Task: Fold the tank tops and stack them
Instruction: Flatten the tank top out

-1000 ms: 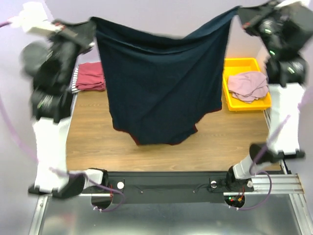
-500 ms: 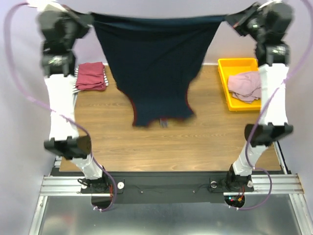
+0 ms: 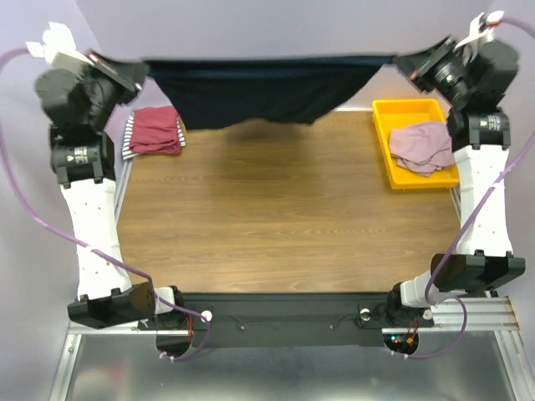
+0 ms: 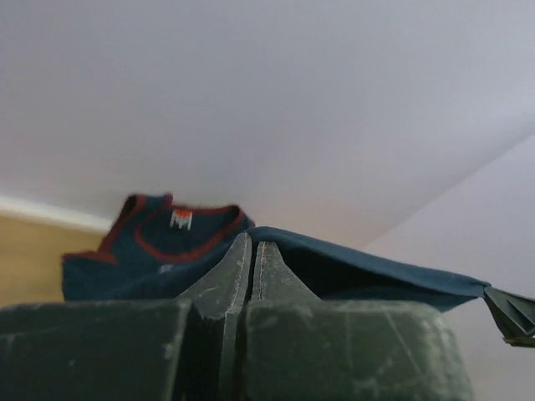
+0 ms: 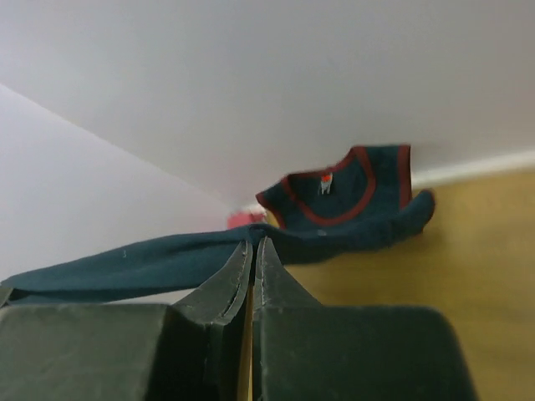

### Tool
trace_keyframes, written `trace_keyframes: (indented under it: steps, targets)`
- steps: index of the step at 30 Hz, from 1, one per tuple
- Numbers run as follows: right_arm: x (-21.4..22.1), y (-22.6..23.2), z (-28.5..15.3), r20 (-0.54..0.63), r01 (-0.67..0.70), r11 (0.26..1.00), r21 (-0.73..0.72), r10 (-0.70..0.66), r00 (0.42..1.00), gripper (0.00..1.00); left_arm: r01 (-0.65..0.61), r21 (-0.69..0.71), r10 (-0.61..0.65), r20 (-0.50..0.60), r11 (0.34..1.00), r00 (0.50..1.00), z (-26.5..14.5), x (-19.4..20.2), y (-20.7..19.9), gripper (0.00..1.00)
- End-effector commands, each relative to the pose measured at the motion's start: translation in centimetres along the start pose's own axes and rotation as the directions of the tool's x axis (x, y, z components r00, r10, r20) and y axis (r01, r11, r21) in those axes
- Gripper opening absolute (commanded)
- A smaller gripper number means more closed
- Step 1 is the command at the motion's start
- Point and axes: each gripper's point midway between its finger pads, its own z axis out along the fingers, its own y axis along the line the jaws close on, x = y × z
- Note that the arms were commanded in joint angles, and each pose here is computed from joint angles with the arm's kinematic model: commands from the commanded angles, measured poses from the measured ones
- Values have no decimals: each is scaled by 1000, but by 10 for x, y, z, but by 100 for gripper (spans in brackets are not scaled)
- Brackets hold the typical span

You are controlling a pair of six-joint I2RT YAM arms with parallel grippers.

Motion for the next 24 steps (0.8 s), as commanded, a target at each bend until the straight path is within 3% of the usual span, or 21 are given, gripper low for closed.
trace_keyframes:
  steps: [1, 6, 12, 21, 24]
  targets:
    - [5, -16, -20, 14, 53, 997, 61, -54, 998, 0, 11, -23, -13, -50, 1000, 999, -12, 28, 22, 0]
    - [-15, 5, -49, 95, 107, 992, 74, -114, 989, 0, -28, -1, 28, -18, 1000, 999, -34, 20, 3, 0]
    - [-38, 23, -49, 150, 111, 992, 57, -118, 982, 0, -22, 44, 20, 37, 999, 999, -30, -1, -16, 0]
    - [-39, -31, 54, 95, 51, 997, 50, -56, 994, 0, 110, 156, -122, 69, 982, 990, 45, -8, 9, 0]
    - [-58, -20, 74, 148, 69, 998, -11, -66, 987, 0, 112, 225, -139, 106, 968, 985, 75, -19, 11, 0]
